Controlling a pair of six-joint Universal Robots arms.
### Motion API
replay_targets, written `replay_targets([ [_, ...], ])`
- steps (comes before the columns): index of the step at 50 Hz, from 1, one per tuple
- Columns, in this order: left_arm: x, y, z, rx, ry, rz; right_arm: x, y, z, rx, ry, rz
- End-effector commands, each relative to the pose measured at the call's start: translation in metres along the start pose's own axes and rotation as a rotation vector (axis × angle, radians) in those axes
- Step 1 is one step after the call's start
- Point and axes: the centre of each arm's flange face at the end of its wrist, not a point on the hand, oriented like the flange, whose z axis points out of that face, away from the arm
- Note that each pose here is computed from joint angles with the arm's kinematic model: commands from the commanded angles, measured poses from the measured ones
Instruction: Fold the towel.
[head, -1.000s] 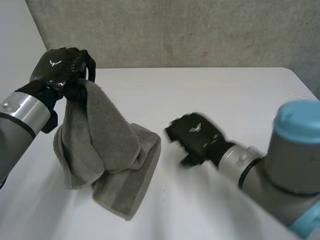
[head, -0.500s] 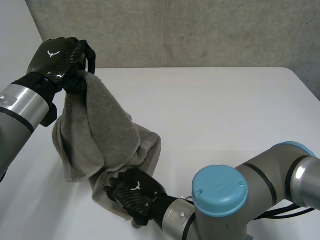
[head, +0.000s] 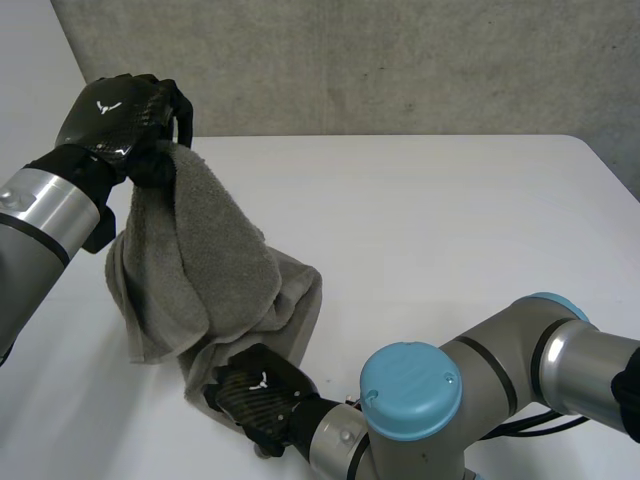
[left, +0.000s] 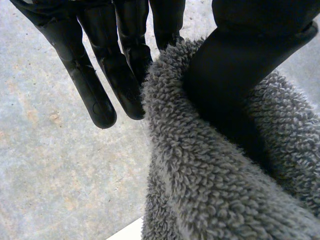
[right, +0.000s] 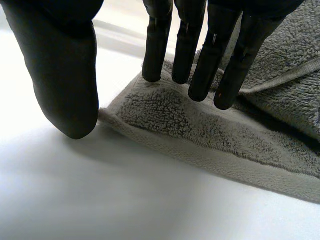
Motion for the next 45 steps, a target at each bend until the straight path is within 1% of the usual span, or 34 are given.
replay_targets([
  [1,0.001,0.001,0.0,-0.002,0.002,-0.001,0.002,-0.001,0.003,0.016,0.011,-0.018],
  [16,0.002,0.002,-0.001,-0.007,0.007,-0.003,0.009,0.006,0.011,-0.001,0.068,-0.071],
  [28,0.002,0.003,-0.001,-0.01,0.006,-0.004,0.012,0.008,0.016,-0.002,0.079,-0.074],
  [45,0.002,0.003,-0.001,-0.01,0.007,-0.002,0.018,-0.005,0.016,0.027,0.11,-0.082],
])
